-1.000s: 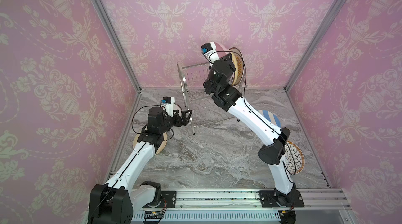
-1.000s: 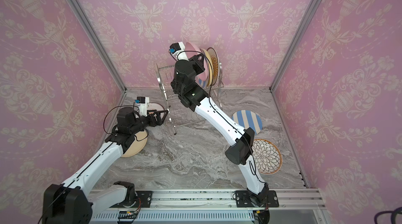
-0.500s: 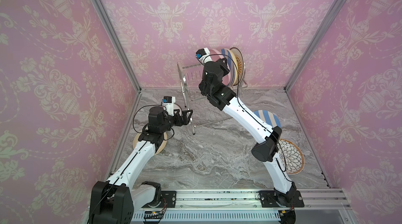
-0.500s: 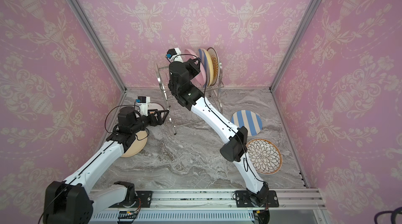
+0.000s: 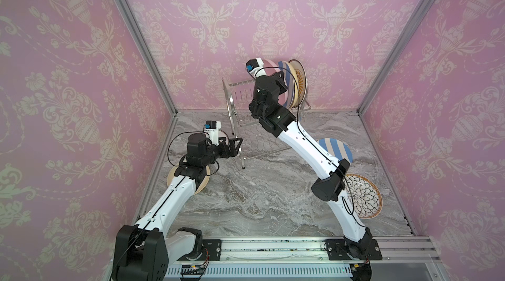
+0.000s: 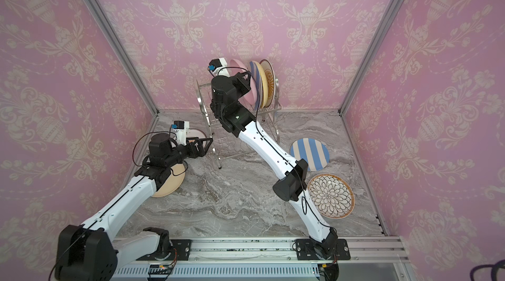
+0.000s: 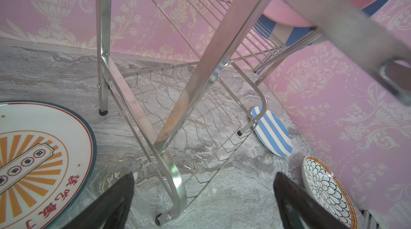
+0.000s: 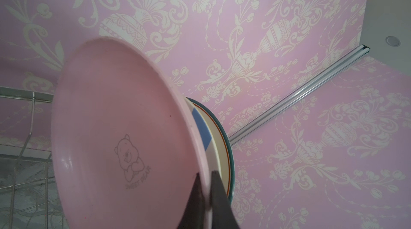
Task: Load plates into a dish rack
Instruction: Place the plate on the dish rack.
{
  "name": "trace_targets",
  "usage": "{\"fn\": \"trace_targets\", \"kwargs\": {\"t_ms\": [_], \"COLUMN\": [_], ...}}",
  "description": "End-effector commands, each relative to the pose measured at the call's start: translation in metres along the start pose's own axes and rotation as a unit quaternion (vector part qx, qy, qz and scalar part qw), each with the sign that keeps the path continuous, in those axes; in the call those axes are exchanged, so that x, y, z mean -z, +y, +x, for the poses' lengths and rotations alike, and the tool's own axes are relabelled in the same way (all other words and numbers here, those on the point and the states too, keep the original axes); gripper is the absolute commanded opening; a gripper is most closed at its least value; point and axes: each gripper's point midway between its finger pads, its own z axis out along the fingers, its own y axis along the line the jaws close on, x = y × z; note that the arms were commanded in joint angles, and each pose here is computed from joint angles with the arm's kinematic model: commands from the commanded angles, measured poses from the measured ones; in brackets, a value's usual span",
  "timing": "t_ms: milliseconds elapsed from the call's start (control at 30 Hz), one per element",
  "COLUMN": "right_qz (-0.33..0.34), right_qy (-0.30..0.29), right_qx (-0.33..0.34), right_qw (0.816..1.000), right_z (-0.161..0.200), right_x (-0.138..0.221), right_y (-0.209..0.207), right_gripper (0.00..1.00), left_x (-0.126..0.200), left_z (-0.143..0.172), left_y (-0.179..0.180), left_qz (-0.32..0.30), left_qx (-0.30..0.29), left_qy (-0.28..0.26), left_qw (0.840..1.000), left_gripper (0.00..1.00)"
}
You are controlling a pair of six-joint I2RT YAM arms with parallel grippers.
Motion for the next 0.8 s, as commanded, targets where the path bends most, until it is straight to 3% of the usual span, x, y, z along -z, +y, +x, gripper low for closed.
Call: {"fn": "trace_targets", "kwargs": {"t_ms": [0, 233, 767], "right_qz": [0.003, -0.003, -0.008], "right_qy": [-0.008, -0.017, 0.014], "right_qx": [-0.072, -0.088, -0.059], "right_qw": [0.997, 0.996, 0.998], "right_z": [-0.004, -0.011, 0.006], "right_x": [-0.001, 0.006, 0.014], "right_y": [-0.027, -0.028, 0.003], "right_gripper": [0.0, 0.0, 0.0], "left_x": [-0.001, -0.001, 0.003], "left_z": [-0.008, -0.006, -0.005], "left_y": [-0.011, -0.011, -0.013], "left_qz": [0.018, 0.019, 0.021], "left_qx": [-0.009, -0.006, -0.009], "left_qy": [-0.002, 0.002, -0.003], "left_qw": [1.0, 1.0, 1.0], "left_gripper": [0.99, 0.99, 0.99]}}
